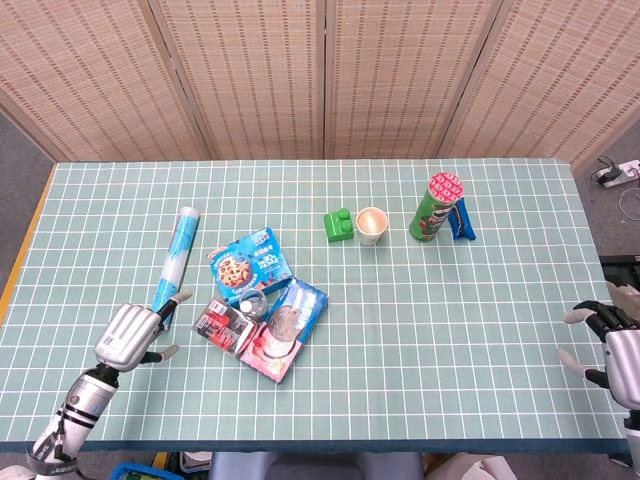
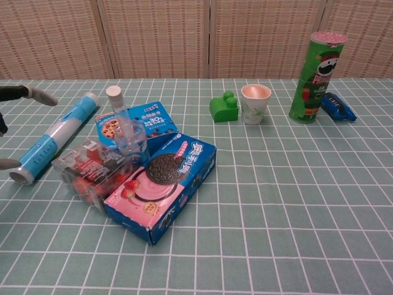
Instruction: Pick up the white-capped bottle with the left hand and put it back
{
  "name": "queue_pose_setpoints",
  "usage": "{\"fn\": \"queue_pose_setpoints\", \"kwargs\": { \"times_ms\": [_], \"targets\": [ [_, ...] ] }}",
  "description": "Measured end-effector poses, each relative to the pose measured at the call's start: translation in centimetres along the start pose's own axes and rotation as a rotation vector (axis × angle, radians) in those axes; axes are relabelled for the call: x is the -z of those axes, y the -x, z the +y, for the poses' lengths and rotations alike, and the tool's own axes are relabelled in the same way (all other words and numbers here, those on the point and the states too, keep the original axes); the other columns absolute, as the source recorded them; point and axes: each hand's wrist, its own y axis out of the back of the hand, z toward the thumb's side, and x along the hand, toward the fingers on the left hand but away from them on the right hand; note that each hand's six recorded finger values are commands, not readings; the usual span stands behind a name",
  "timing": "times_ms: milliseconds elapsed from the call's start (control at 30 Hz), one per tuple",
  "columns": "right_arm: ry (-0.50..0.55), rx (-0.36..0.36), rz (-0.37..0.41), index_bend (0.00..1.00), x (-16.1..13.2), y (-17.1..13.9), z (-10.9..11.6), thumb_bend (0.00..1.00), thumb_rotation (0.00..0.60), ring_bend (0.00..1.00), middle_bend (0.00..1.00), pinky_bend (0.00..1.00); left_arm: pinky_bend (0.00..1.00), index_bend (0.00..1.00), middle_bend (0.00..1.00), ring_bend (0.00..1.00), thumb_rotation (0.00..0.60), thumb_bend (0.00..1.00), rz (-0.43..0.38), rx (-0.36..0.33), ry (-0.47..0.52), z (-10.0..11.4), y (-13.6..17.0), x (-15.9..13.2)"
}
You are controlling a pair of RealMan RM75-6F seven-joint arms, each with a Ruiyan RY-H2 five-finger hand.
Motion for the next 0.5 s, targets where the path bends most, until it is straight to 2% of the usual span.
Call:
{"fn": "queue_pose_setpoints", "kwargs": {
  "times_ms": [500],
  "targets": [
    [0.02, -0.003, 0.009, 0.44, 0.3, -0.4, 0.5, 0.1, 0.6, 0.34, 0.37, 0.58, 1.0, 0.18, 1.0, 0.84, 0.6, 0.19, -0.085, 0.047, -0.029, -0.5, -1.9, -5.0]
  ]
}}
